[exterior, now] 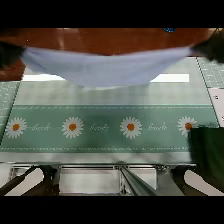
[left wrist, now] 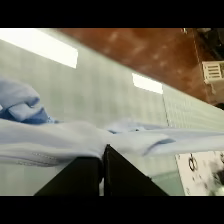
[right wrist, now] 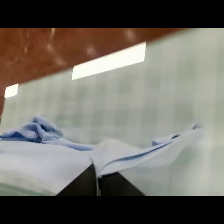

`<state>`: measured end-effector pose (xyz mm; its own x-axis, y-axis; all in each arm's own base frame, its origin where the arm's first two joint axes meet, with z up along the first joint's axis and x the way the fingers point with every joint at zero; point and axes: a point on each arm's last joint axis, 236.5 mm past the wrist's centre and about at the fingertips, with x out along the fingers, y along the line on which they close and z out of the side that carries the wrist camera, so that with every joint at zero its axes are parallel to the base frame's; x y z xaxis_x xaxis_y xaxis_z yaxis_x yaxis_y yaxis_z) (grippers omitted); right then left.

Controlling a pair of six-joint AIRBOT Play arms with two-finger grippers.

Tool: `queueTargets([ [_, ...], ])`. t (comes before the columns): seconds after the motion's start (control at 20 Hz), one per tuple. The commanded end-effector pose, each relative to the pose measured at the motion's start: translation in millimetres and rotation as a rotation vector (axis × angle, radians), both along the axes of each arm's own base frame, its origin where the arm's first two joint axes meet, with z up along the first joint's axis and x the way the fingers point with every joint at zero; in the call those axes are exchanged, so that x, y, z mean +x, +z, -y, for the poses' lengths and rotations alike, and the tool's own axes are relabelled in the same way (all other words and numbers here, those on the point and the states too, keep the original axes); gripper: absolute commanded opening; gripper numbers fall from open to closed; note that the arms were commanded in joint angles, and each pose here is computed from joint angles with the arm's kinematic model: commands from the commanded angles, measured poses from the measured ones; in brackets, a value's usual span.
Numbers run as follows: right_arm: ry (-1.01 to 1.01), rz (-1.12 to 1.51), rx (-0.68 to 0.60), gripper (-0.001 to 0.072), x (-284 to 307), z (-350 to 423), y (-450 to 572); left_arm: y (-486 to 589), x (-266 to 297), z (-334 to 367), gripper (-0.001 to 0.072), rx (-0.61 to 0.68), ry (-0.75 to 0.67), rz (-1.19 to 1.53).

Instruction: Fold the shirts.

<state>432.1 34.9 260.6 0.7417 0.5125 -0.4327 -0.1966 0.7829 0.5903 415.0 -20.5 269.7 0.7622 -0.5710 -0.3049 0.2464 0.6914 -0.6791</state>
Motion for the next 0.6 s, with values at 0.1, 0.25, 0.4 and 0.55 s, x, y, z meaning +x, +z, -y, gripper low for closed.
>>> queueTargets([
  [0.1,-0.095,0.515,-0.276,0.0019,-99,-11,212,200,-78,-17,0.0025,0.392,0.290,0.463],
  [0.25,-0.218,0.626,-0.420,0.0019,-174,-7,247,240,-147,-4,0.0026,0.534,0.381,0.585],
  [0.4,-0.325,0.626,-0.488,0.0019,-232,1,250,262,-217,-3,0.0026,0.670,0.521,0.669],
  [0.55,-0.344,0.546,-0.542,0.0019,-272,0,227,266,-276,14,0.0025,0.717,0.567,0.724],
])
